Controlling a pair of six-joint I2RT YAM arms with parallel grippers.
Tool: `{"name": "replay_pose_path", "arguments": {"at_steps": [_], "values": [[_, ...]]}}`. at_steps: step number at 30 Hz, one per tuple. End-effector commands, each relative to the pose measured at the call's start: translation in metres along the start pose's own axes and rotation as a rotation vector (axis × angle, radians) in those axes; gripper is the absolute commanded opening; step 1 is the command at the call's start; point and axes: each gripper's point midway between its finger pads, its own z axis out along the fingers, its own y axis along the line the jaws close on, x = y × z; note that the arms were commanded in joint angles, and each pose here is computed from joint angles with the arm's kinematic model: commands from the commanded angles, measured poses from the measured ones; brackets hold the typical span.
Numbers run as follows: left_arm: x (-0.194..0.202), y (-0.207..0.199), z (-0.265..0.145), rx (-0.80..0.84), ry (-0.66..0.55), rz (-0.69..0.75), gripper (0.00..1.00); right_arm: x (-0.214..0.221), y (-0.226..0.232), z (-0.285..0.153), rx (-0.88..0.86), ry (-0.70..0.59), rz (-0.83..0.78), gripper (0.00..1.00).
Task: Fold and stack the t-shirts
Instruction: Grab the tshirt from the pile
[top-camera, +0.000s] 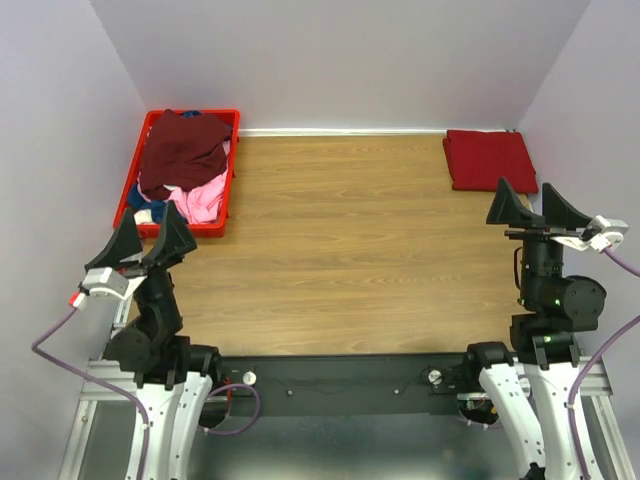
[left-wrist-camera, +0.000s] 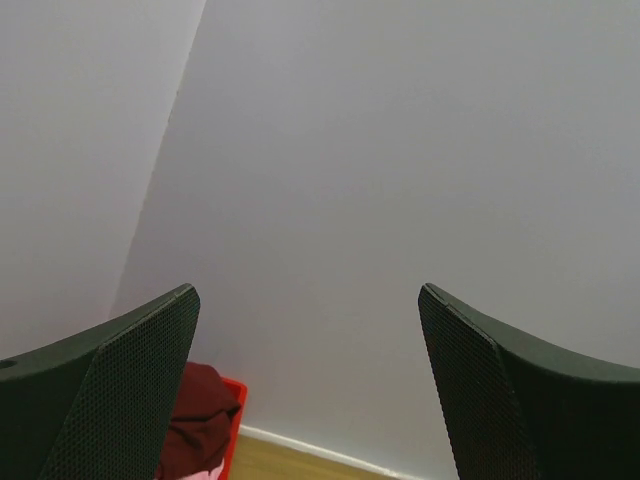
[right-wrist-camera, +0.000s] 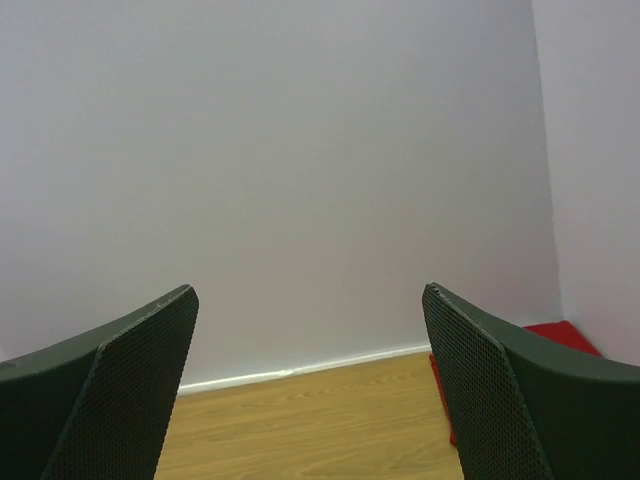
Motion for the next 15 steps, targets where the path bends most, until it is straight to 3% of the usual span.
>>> {"name": "replay_pose_path", "arguments": {"at_steps": [1,7,13,15], "values": [[0.030,0.014,0.006,-0.069,0.078,-0.005,0.99,0.003,-0.004,-0.005,0.021,-0.010,-0.006,1.00],[0.092,0.025,0.026,-0.142,0.259,-0.033,0.99,0.030,0.004,-0.014,-0.030,0.051,0.060,1.00],[0.205,0.048,0.055,-0.275,0.638,0.038,0.99,0.053,0.009,-0.021,-0.053,0.112,0.091,1.00],[0.211,0.045,0.084,-0.294,0.665,0.044,0.99,0.056,0.006,-0.023,-0.039,0.116,0.092,1.00]]}}
